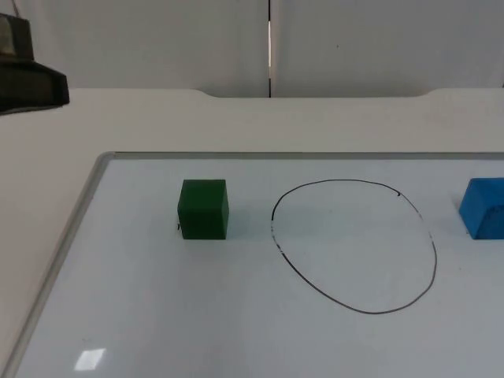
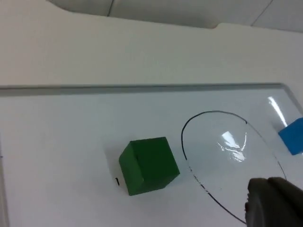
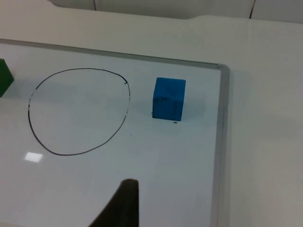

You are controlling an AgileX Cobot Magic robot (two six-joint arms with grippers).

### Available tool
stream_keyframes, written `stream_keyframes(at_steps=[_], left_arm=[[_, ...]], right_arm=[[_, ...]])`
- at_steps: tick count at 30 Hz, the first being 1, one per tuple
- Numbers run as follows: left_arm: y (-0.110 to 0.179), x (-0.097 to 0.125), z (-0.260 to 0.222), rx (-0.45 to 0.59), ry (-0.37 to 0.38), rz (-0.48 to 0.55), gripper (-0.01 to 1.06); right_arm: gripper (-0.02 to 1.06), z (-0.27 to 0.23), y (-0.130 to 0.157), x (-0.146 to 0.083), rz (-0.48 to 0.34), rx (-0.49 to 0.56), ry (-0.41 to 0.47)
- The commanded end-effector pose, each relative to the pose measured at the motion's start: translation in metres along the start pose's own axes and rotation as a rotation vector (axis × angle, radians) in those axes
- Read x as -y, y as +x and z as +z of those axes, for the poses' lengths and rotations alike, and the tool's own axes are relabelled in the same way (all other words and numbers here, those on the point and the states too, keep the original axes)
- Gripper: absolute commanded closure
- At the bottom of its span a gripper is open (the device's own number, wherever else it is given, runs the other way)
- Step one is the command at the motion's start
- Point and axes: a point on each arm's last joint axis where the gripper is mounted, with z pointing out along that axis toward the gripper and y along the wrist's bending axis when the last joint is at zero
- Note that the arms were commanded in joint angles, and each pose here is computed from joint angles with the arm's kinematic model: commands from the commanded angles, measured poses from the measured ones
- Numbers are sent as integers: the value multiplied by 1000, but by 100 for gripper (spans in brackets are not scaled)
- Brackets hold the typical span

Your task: Push the two cubes into the marked area.

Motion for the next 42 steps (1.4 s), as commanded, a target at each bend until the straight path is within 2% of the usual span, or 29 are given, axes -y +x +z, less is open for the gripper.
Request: stream_keyframes(at_steps=[1,5,7,8,10,20,24,31,37,42], left_arm=[[0,-3,8,-9,2,-8,105],[6,-5,22,-43,-22,5,105],[10,-8,32,-61,-82,24,105],[10,-8,32,-61,-82,24,105],[14,-11,40,-78,-151,35,105],[5,1,74,-125,-115,71,105],[0,-7,90,-139,-151,58,105],[1,-17,115,-181,-156,17,105],[5,-28,132,-210,-204,12,105],[8,-39,137,-217,-283,9,105]], right_arm=[[-1,-1,0,0,-1,9,5],[-1,-1,0,0,-1,9,5],[-1,-1,0,0,-1,9,5],[-1,-1,0,0,-1,9,5],[-1,-1,0,0,-1,9,5],[-1,-1,0,0,-1,9,5],[-1,-1,0,0,-1,9,5],[-1,-1,0,0,-1,9,5],[-1,-1,0,0,-1,9,5],[-1,-1,0,0,-1,9,5]])
